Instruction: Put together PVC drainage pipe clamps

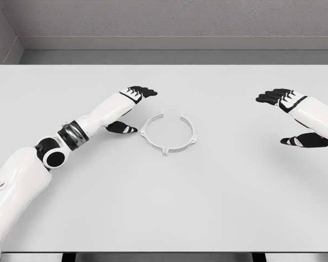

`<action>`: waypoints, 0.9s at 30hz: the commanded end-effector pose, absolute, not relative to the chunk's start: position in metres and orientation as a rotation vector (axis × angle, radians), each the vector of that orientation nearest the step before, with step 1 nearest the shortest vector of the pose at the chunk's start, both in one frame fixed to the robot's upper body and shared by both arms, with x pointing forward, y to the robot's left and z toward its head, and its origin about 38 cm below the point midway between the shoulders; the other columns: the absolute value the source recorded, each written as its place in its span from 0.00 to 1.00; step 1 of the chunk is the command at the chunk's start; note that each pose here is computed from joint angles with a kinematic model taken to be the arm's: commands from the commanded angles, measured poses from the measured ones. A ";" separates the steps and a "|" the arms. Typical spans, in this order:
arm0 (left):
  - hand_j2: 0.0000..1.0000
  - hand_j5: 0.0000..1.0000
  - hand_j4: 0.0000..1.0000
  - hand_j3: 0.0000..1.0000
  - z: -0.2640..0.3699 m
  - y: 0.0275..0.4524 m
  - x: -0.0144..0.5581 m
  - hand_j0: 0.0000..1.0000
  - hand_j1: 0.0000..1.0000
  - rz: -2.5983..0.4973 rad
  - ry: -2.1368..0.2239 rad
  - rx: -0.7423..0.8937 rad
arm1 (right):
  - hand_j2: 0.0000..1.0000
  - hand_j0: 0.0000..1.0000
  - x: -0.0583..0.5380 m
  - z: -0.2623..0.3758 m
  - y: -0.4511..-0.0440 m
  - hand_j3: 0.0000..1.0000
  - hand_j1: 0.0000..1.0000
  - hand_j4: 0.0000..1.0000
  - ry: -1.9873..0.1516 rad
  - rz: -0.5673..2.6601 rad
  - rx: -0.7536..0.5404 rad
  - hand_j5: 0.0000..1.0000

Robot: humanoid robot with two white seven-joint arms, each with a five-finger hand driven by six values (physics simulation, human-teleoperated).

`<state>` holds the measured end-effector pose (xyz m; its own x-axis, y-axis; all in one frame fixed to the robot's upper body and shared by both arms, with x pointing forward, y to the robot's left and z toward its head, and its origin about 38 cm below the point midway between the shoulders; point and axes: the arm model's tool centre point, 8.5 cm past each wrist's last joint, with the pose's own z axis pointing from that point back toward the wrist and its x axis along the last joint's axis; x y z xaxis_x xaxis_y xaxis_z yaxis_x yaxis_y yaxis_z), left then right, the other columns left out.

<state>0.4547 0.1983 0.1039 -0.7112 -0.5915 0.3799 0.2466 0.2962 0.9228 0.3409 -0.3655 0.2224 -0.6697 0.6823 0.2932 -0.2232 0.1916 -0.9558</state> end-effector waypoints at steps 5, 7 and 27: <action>1.00 1.00 1.00 1.00 0.104 0.195 0.454 1.00 1.00 -1.493 -1.861 0.302 | 1.00 1.00 0.341 0.223 -0.365 1.00 1.00 1.00 -1.744 1.565 -0.430 1.00; 1.00 1.00 1.00 1.00 0.103 0.194 0.454 1.00 1.00 -1.492 -1.861 0.299 | 1.00 1.00 0.341 0.223 -0.365 1.00 1.00 1.00 -1.744 1.565 -0.430 1.00; 1.00 1.00 1.00 1.00 0.099 0.170 0.450 1.00 1.00 -1.473 -1.890 0.250 | 1.00 1.00 0.341 0.223 -0.365 1.00 1.00 1.00 -1.744 1.565 -0.430 1.00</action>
